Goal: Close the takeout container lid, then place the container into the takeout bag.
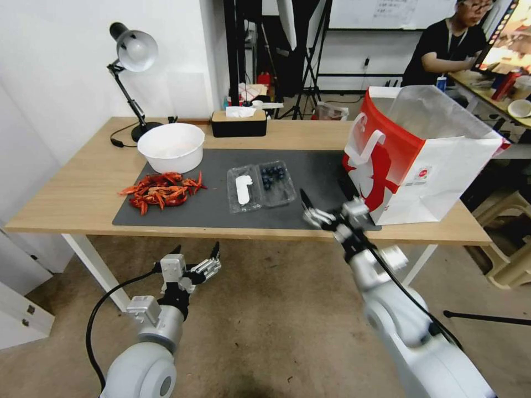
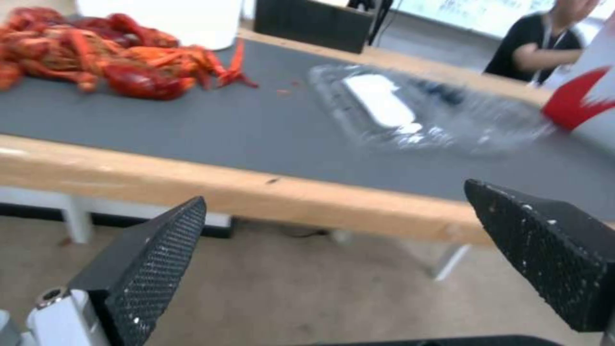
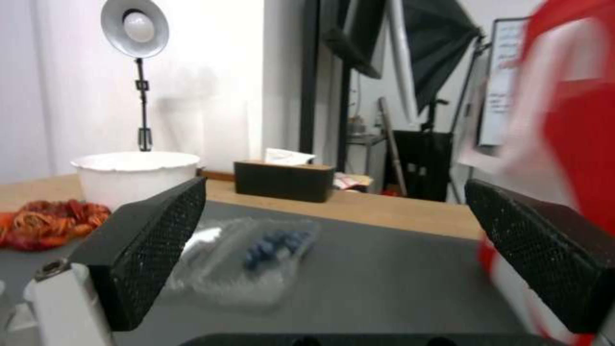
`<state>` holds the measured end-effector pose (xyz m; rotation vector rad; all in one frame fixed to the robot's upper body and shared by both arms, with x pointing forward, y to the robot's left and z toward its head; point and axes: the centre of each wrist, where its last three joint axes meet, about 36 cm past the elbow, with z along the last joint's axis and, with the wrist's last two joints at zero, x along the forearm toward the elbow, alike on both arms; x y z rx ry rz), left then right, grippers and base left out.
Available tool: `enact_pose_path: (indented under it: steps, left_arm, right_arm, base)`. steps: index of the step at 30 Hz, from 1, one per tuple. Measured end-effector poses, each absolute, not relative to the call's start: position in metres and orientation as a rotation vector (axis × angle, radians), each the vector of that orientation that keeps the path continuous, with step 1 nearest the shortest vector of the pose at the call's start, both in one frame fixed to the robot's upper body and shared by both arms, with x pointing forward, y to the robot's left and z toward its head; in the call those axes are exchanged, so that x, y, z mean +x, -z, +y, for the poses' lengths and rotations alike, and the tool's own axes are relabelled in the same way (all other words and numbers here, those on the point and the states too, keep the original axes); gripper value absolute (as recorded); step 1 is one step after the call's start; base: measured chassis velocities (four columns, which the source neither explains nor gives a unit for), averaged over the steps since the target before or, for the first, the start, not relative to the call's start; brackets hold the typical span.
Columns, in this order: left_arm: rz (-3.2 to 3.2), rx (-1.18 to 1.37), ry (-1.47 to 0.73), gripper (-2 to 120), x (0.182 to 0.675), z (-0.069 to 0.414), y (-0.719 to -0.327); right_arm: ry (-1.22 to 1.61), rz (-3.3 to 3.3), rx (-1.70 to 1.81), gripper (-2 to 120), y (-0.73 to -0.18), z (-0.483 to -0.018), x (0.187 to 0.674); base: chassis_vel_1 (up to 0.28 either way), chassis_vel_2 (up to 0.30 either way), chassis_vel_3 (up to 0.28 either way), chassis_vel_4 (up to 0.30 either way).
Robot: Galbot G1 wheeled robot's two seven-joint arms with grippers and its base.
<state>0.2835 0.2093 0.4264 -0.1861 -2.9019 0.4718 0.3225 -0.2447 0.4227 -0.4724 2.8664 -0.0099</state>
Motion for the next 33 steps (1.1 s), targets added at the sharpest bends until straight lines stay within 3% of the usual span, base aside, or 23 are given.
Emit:
enact_pose_path:
  steps: [7, 14, 22, 33]
  left_arm:
    - [-2.78, -0.295, -0.908, 100, 0.295, 0.198, -0.461]
    - [-2.57, -0.308, -1.259, 100, 0.308, 0.186, -0.49]
    - [-2.358, -0.279, -1.368, 100, 0.358, 0.159, -0.495]
    - [-2.325, -0.251, -1.351, 100, 0.411, 0.128, -0.504]
  right_arm:
    - [-0.02, 2.928, -0.449, 100, -0.385, -0.262, 0.253]
    - [-0.047, 2.957, -0.467, 100, -0.364, -0.258, 0.242]
    - [-0.018, 2.971, -0.452, 100, -0.36, -0.248, 0.235]
    - [0.001, 2.985, -0.431, 100, -0.355, -0.243, 0.234]
  base:
    - [0.0, 0.0, 0.0, 0.0]
    - [0.0, 0.0, 0.0, 0.0]
    - [0.0, 0.0, 0.0, 0.0]
    - [0.0, 0.0, 0.0, 0.0]
